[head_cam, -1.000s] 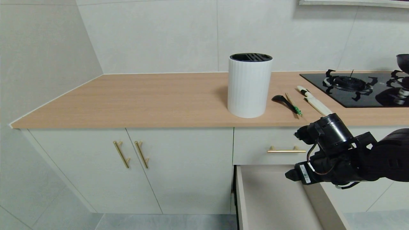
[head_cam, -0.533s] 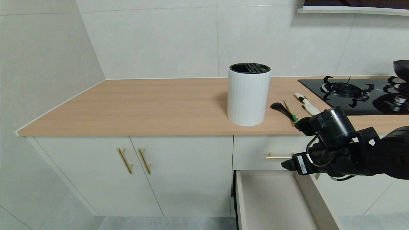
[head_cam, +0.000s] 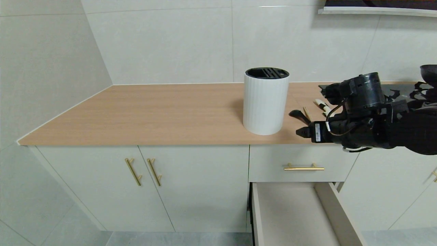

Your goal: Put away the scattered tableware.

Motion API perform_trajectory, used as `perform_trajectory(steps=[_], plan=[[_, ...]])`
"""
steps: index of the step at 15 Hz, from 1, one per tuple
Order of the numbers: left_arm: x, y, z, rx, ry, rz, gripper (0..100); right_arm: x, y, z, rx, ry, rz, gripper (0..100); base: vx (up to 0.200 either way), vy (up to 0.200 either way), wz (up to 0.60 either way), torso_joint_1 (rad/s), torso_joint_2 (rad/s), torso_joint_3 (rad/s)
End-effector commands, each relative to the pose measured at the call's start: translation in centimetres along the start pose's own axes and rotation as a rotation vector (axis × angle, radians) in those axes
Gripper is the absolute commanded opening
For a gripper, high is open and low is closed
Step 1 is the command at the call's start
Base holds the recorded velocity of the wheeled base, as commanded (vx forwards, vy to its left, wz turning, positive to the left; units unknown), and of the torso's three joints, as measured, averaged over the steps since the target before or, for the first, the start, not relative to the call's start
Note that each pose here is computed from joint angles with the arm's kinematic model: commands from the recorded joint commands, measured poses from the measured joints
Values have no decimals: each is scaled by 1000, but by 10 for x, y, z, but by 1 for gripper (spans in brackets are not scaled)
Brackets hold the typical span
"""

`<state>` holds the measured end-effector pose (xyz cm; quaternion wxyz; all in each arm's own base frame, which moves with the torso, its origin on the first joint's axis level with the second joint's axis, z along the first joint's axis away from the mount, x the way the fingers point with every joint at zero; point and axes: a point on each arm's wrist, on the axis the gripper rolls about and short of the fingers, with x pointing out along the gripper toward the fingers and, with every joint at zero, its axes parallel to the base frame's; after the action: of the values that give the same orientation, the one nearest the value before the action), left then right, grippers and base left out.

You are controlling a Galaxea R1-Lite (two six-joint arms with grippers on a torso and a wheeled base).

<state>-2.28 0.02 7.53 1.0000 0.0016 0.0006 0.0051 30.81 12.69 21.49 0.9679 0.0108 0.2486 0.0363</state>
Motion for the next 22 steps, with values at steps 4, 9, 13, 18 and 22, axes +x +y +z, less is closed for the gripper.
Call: perform_trajectory(steps=[4, 9, 13, 18, 22], plan=[[0, 0, 0, 0, 0, 1, 100, 30, -10, 5, 49, -9, -112, 100, 0, 0, 0, 0, 0, 0], [0, 0, 0, 0, 0, 1, 100, 68, -25, 3, 105, 14, -193, 100, 0, 0, 0, 0, 0, 0], [0, 0, 0, 0, 0, 1, 100, 78, -25, -1, 104, 31, -202, 100, 0, 0, 0, 0, 0, 0], [0, 0, 0, 0, 0, 1, 100, 86, -29, -2, 112, 25, -213, 100, 0, 0, 0, 0, 0, 0], [0, 0, 0, -2, 0, 1, 100, 86, -29, -2, 112, 26, -213, 100, 0, 0, 0, 0, 0, 0]])
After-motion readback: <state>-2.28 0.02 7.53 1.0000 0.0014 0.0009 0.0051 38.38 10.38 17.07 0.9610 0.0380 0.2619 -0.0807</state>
